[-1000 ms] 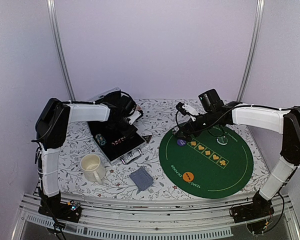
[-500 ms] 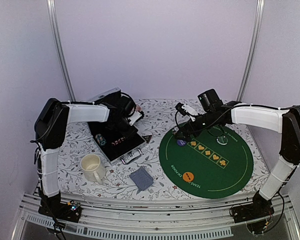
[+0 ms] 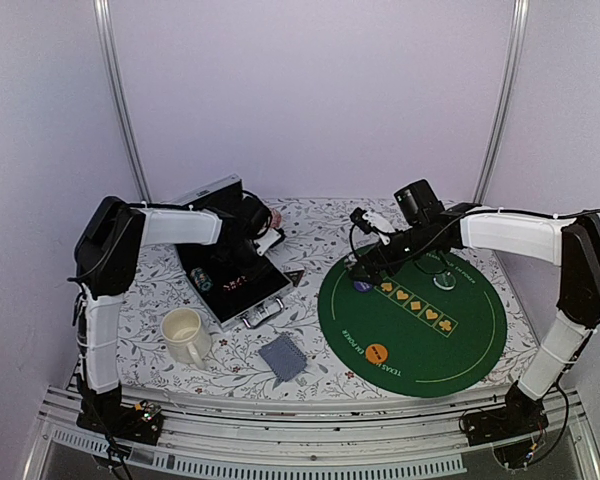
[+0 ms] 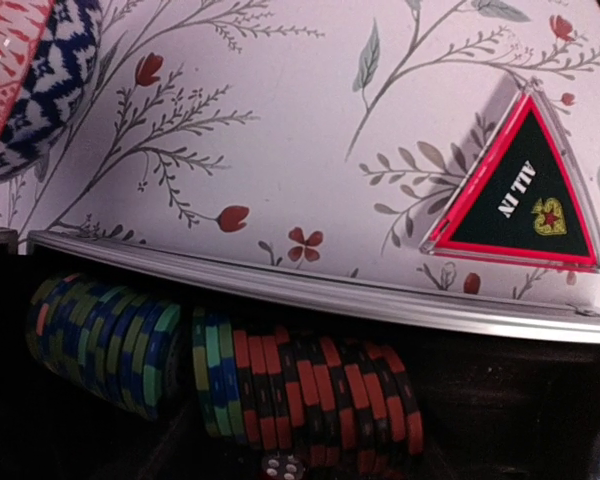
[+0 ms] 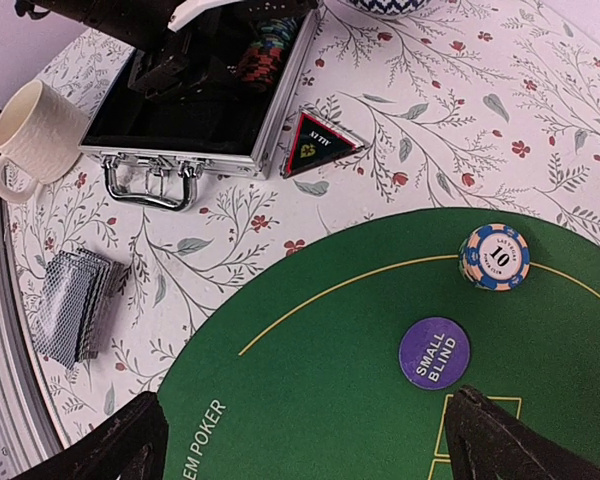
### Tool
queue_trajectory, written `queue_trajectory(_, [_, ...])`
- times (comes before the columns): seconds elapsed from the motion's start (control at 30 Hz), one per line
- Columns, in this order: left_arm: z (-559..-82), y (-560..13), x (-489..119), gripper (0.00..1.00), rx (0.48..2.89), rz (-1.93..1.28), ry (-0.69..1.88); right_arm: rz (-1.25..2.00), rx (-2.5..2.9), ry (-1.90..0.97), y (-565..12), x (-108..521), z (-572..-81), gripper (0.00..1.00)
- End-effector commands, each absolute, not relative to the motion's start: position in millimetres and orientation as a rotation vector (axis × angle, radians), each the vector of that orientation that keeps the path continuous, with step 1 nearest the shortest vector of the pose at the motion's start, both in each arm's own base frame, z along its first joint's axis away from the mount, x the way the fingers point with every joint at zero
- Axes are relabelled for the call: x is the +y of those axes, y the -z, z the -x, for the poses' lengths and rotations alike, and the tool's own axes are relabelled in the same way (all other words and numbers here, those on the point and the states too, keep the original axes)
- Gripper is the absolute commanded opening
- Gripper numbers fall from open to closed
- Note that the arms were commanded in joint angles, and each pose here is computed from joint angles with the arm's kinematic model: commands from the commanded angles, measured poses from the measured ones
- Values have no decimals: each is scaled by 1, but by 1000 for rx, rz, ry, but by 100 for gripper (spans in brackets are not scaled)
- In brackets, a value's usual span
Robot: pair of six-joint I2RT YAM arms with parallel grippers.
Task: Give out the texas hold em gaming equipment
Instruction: Pick up the pile of poker chips from the chip case, then pass from the left arm to the right
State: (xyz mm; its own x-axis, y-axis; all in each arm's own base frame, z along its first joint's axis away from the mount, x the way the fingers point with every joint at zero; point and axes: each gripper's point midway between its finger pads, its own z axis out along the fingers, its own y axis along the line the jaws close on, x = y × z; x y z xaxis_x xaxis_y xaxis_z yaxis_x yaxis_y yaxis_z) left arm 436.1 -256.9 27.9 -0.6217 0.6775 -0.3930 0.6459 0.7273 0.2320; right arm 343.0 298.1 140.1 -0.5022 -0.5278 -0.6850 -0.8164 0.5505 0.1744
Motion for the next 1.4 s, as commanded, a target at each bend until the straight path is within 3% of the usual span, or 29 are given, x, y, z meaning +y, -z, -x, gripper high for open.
queue_trajectory(0.0, [-444,-21,-247,61,2503,-982,-132,1075,2216,-682,-144,301,-347,99])
queue_trajectory(0.1, [-447,-24,-249,49,2499,-957,-90,1076,2218,-688,-145,302,-346,99])
queue_trajectory(0.33, [-441,-47,-270,1,2429,-966,94,1070,2203,-685,-153,301,-346,99])
queue_trajectory(0.83, [-407,-151,-291,0,2308,-802,458,1031,2142,-636,-186,294,-347,99])
queue_trajectory(1.2, [-321,-210,-372,0,2197,-704,1018,1023,2043,-490,-222,270,-338,99])
queue_trajectory(1.37, [-280,-211,-405,0,2168,-628,1375,1184,1935,-400,-225,274,-305,99])
